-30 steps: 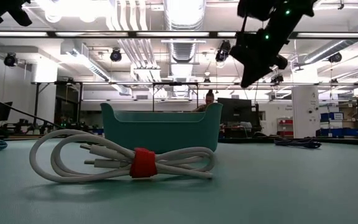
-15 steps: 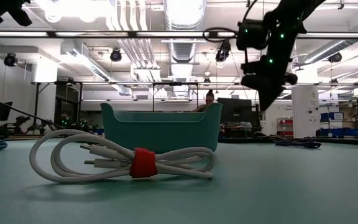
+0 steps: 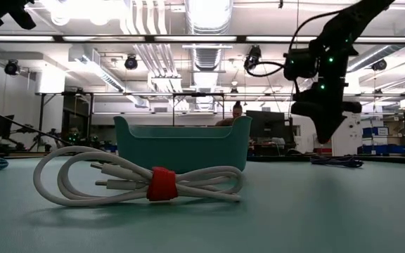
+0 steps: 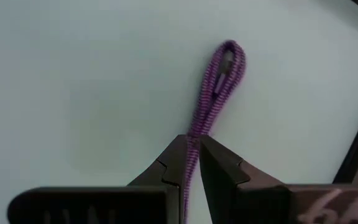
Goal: Pick and place USB-C Cables
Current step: Put the pink charger cable into the green bin
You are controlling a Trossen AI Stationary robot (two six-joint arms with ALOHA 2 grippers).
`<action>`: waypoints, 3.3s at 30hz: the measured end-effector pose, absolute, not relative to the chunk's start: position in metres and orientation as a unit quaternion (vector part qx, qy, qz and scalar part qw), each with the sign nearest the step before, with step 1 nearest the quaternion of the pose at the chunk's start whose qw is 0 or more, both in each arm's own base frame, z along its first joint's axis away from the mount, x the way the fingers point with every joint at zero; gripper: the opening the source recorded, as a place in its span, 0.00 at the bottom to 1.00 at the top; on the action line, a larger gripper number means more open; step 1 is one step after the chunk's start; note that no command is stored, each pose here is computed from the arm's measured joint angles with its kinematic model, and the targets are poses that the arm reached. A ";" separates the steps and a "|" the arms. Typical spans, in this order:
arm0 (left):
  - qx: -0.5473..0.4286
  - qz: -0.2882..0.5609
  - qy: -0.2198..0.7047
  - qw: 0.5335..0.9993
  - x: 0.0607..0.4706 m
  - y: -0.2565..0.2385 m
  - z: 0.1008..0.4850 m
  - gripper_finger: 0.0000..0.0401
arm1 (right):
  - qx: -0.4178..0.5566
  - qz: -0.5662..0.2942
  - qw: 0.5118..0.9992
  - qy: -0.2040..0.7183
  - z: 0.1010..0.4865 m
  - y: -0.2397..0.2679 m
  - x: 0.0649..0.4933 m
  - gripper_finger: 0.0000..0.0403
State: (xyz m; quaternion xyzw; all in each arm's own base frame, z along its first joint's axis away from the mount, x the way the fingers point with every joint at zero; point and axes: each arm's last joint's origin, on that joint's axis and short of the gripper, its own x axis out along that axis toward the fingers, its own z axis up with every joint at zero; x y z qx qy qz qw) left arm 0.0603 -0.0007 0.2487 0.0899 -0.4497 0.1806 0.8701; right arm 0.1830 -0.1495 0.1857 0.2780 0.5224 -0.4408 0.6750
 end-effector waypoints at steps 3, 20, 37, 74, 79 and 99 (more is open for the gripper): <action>0.090 0.181 -0.450 0.870 0.060 -0.001 0.249 0.00 | 0.287 -0.451 0.664 0.523 0.182 -0.154 0.176 0.08; 0.089 0.181 -0.451 0.869 0.060 -0.001 0.249 0.00 | 0.316 -0.464 0.670 0.486 0.178 -0.170 0.166 0.13; 0.089 0.181 -0.451 0.869 0.060 -0.001 0.249 0.00 | 0.328 -0.473 0.666 0.475 0.177 -0.170 0.166 0.53; 0.089 0.181 -0.451 0.869 0.060 -0.001 0.249 0.00 | 0.333 -0.481 0.673 0.453 0.123 -0.155 0.151 0.50; 0.089 0.181 -0.451 0.869 0.060 -0.001 0.249 0.00 | 0.335 -0.481 0.672 0.452 0.123 -0.155 0.152 0.39; 0.089 0.181 -0.452 0.869 0.060 -0.001 0.249 0.00 | 0.348 -0.475 0.680 0.437 0.130 -0.153 0.150 0.06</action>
